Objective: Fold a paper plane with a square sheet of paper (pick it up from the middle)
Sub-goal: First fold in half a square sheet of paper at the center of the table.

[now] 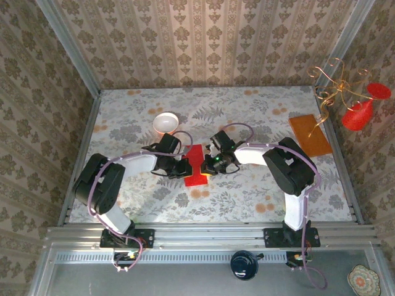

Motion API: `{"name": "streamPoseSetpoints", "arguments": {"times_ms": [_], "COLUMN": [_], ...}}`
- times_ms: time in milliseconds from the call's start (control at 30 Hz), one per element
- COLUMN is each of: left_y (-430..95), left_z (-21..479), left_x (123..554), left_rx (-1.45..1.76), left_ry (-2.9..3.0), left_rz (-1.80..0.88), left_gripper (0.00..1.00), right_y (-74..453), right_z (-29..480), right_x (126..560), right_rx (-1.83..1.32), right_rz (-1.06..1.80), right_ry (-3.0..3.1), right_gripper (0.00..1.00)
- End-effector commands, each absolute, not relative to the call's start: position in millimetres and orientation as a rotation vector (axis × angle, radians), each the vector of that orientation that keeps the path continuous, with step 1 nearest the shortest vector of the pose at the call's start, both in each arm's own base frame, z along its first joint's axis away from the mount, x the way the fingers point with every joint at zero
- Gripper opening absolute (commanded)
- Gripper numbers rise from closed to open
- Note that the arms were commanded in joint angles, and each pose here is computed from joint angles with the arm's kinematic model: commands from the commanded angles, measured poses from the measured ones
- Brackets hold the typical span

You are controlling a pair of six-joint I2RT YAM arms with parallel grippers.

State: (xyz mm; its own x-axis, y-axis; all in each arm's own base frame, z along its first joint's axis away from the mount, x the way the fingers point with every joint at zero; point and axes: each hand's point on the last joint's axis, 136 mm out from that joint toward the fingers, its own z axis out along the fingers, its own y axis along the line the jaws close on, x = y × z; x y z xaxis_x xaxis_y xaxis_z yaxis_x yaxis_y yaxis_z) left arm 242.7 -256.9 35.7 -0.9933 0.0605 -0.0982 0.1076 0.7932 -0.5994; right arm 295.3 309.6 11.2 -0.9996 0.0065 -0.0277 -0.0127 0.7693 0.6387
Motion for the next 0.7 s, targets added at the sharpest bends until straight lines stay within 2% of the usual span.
{"name": "streamPoseSetpoints", "arguments": {"times_ms": [0, 400, 533, 667], "left_y": [-253.0, -205.6, -201.1, -222.0], "left_z": [27.1, -10.8, 8.8, 45.0], "left_x": [238.6, 208.9, 214.8, 232.1], "left_rx": [0.084, -0.037, -0.017, 0.018], "left_ry": [2.928, 3.085, 3.033, 2.903], "left_rz": [-0.966, -0.88, -0.89, -1.029], "left_gripper": [0.11, 0.09, 0.09, 0.1], "right_y": [263.4, 241.5, 233.2, 235.4], "right_z": [-46.7, -61.3, -65.8, -66.1], "right_x": [266.4, 256.3, 252.6, 252.5], "right_rx": [0.104, 0.21, 0.227, 0.228], "right_rz": [0.723, 0.601, 0.532, 0.551], "right_ry": [3.139, 3.21, 3.232, 3.23], "right_gripper": [0.05, 0.04, 0.04, 0.04]}}
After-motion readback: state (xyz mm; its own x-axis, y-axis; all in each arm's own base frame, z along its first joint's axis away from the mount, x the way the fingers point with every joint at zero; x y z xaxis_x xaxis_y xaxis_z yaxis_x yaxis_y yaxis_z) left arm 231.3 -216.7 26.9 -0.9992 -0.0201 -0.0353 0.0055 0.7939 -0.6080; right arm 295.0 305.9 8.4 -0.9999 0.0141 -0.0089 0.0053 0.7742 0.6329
